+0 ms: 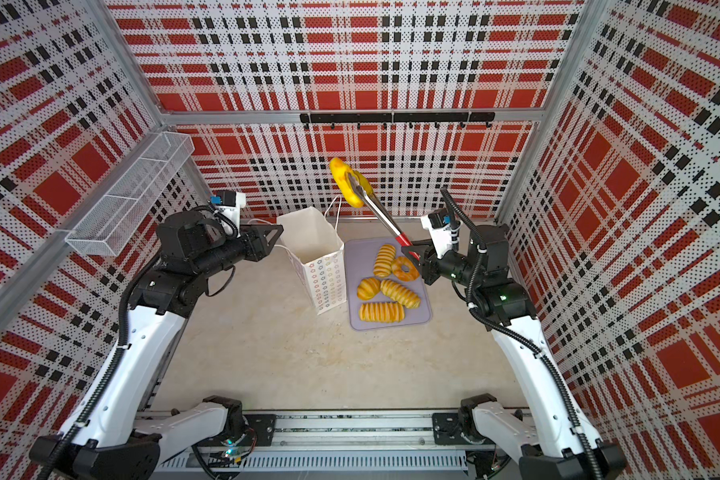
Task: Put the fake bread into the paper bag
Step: 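Lift the yellow bun high above the tray with the right gripper, then carry the yellow bun toward the bag opening with the right gripper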
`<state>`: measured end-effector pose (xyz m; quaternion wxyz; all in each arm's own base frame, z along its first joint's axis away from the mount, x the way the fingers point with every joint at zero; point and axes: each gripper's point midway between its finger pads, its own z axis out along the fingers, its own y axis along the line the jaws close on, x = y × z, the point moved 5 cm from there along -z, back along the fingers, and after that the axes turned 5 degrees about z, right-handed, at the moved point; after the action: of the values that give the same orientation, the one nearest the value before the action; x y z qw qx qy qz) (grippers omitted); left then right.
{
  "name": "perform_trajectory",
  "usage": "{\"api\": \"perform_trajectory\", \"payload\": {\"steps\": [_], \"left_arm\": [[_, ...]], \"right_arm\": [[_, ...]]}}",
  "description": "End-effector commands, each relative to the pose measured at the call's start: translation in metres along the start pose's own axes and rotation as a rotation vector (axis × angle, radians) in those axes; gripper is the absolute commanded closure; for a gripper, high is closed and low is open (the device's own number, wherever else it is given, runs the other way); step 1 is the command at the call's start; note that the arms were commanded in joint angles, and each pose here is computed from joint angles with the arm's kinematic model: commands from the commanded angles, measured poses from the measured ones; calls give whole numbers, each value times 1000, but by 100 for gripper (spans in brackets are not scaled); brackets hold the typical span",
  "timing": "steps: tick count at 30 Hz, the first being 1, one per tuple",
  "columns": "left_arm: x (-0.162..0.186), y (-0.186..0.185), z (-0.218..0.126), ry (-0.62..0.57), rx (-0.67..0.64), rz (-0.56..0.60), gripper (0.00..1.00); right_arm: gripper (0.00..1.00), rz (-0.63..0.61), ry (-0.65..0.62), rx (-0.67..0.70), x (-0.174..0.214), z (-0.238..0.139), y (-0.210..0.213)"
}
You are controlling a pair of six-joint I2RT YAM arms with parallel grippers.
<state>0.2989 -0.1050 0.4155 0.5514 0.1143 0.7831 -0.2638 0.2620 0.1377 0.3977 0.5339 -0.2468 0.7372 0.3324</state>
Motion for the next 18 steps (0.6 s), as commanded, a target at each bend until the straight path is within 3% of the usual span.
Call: {"api": "perform_trajectory", "payload": {"steps": [1, 18], "left_arm": [[-1, 1, -3, -4, -30, -6, 54], [6, 3, -5, 9, -38, -17, 54]], "right_arm": [[79, -55, -4, -17, -9, 3, 9], [79, -94, 212, -48, 25, 48, 35]]}}
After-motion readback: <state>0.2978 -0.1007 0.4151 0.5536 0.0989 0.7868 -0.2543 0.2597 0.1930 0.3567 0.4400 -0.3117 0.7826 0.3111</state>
